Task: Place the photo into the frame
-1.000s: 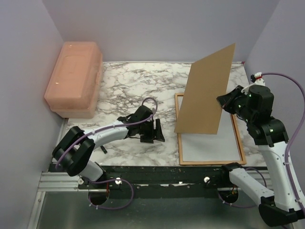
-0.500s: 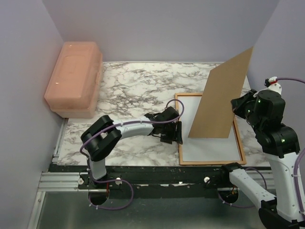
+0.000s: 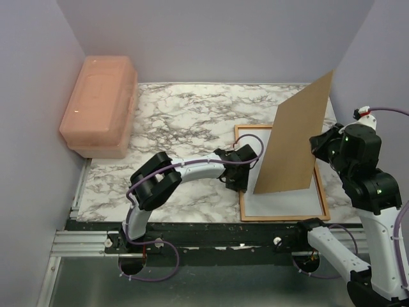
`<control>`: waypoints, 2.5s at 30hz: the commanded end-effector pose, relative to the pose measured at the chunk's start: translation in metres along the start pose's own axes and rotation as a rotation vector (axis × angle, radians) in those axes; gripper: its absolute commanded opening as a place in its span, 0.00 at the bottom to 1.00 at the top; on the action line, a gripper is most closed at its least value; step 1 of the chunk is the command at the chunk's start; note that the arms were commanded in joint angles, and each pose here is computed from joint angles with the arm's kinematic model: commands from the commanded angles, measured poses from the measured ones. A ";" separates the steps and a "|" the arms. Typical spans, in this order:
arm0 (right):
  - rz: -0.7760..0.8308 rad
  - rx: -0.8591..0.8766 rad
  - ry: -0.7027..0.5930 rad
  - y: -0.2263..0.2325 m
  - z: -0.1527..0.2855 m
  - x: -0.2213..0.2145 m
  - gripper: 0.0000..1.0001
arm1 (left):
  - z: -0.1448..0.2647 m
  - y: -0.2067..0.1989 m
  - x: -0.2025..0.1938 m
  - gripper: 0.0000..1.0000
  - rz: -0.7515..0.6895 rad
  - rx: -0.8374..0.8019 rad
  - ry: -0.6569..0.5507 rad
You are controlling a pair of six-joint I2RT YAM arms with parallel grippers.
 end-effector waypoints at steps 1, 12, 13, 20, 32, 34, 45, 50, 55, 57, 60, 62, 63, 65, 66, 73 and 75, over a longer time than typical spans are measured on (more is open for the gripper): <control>0.001 0.064 -0.007 0.011 -0.005 0.000 0.00 | -0.016 0.044 -0.014 0.30 -0.017 0.157 0.033; 0.021 0.293 0.149 0.046 -0.026 -0.036 0.01 | 0.010 0.127 0.003 0.04 0.115 0.196 -0.025; 0.021 0.302 0.160 0.048 -0.027 -0.039 0.00 | 0.013 0.136 0.002 0.04 0.120 0.197 -0.029; -0.010 0.380 0.161 0.060 -0.026 -0.040 0.00 | 0.036 0.171 -0.010 0.00 0.080 0.232 -0.045; -0.097 0.503 0.183 0.080 -0.029 -0.045 0.00 | 0.060 0.202 -0.037 0.04 0.151 0.202 -0.058; -0.108 0.519 0.191 0.084 -0.030 -0.046 0.01 | 0.063 0.200 -0.036 0.11 0.148 0.198 -0.061; -0.169 0.559 0.230 0.090 -0.041 -0.062 0.00 | 0.098 0.179 -0.022 0.62 0.217 -0.077 -0.135; -0.219 0.576 0.257 0.091 -0.044 -0.076 0.00 | 0.108 0.189 -0.020 0.59 0.268 -0.158 -0.173; -0.250 0.582 0.292 0.090 -0.045 -0.089 0.00 | 0.103 0.196 -0.021 0.51 0.283 -0.167 -0.173; -0.256 0.573 0.301 0.088 -0.046 -0.096 0.00 | 0.101 0.195 -0.021 0.49 0.285 -0.176 -0.165; -0.261 0.559 0.317 0.084 -0.047 -0.105 0.00 | 0.097 0.193 -0.019 0.47 0.287 -0.180 -0.155; -0.273 0.549 0.329 0.081 -0.049 -0.113 0.00 | 0.094 0.194 -0.020 0.46 0.293 -0.187 -0.148; -0.281 0.545 0.335 0.081 -0.050 -0.116 0.00 | 0.093 0.193 -0.021 0.46 0.292 -0.188 -0.144; -0.295 0.549 0.349 0.081 -0.051 -0.121 0.00 | 0.091 0.194 -0.021 0.46 0.295 -0.182 -0.140; -0.299 0.557 0.355 0.082 -0.050 -0.122 0.00 | 0.091 0.194 -0.020 0.46 0.294 -0.182 -0.141; -0.302 0.564 0.375 0.083 -0.046 -0.121 0.00 | 0.086 0.194 -0.021 0.45 0.294 -0.186 -0.126; -0.303 0.566 0.376 0.083 -0.043 -0.121 0.00 | 0.085 0.194 -0.021 0.45 0.294 -0.184 -0.125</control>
Point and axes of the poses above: each gripper's point midway between its finger pads, its own z axis back along the fingers, its own y axis along the line the jaws close on, x = y × z, the point moved 3 cm from there along z, back along the fingers, and after that the axes turned 11 degrees about z, right-handed, at the moved point
